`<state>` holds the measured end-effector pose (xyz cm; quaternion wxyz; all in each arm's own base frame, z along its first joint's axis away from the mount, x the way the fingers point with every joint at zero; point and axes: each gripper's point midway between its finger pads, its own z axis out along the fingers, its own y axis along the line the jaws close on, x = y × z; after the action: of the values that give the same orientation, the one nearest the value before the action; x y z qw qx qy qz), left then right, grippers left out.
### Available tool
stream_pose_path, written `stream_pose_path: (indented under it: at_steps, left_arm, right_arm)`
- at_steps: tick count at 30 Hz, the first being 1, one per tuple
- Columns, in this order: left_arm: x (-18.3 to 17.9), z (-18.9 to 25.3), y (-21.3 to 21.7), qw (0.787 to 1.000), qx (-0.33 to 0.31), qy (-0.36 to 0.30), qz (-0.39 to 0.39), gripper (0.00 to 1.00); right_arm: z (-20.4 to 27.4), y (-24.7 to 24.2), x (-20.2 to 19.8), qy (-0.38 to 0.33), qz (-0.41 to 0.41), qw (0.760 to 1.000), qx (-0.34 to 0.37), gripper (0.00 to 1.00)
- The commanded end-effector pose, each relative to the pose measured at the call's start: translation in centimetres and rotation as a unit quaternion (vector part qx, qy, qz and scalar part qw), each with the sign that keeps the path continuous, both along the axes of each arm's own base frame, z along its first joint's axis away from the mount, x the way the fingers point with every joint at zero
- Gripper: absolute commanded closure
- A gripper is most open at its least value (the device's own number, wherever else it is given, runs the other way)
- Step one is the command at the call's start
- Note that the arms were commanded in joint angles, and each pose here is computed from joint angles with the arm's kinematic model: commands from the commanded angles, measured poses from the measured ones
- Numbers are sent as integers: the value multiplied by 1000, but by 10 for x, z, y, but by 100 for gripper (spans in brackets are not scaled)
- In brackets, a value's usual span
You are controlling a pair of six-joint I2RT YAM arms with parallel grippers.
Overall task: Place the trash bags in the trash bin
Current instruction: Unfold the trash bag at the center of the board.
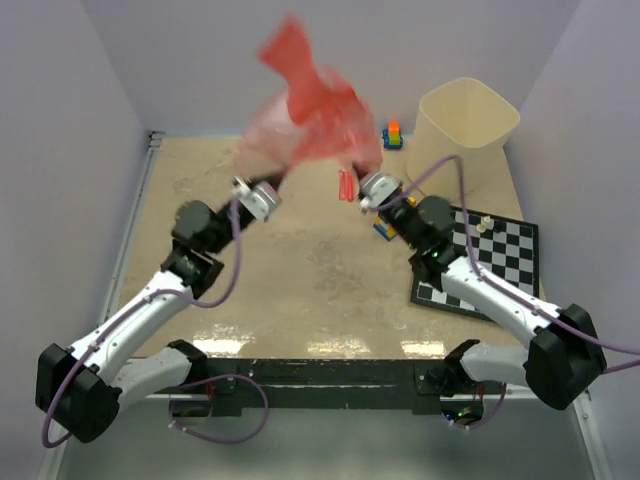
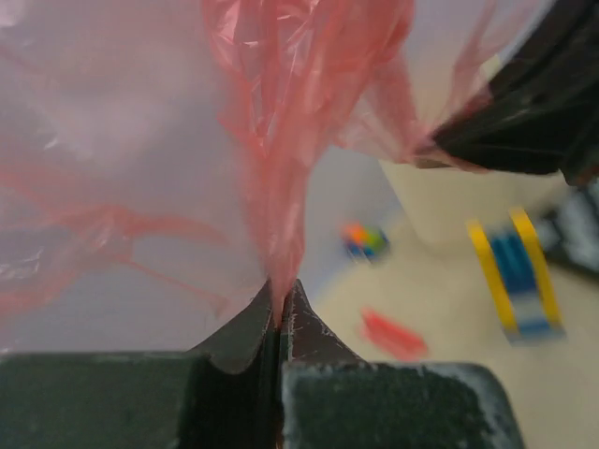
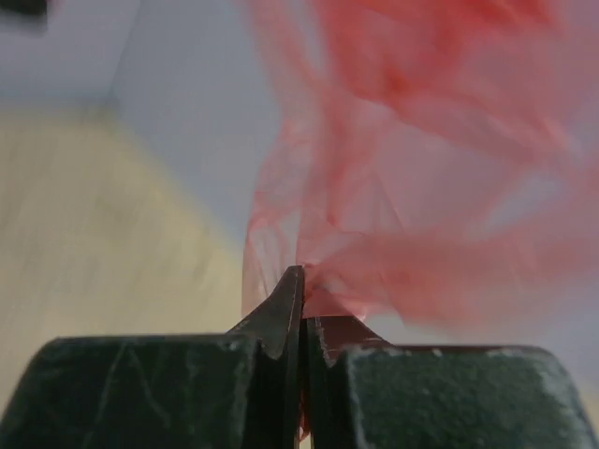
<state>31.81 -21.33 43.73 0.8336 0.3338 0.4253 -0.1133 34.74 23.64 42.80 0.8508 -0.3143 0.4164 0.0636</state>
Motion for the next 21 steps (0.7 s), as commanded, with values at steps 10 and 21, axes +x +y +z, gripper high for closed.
stream_pose_path:
  at_steps: [10,21]
  left_arm:
    - [-31,-155,14,960,82,268,9,100]
    - [94,-159,72,882,-57,442,151,100]
  right_arm:
    - [-133,-22,-67,261,54,956,-124,100]
    - [-149,8,97,360,-49,930,-51,100]
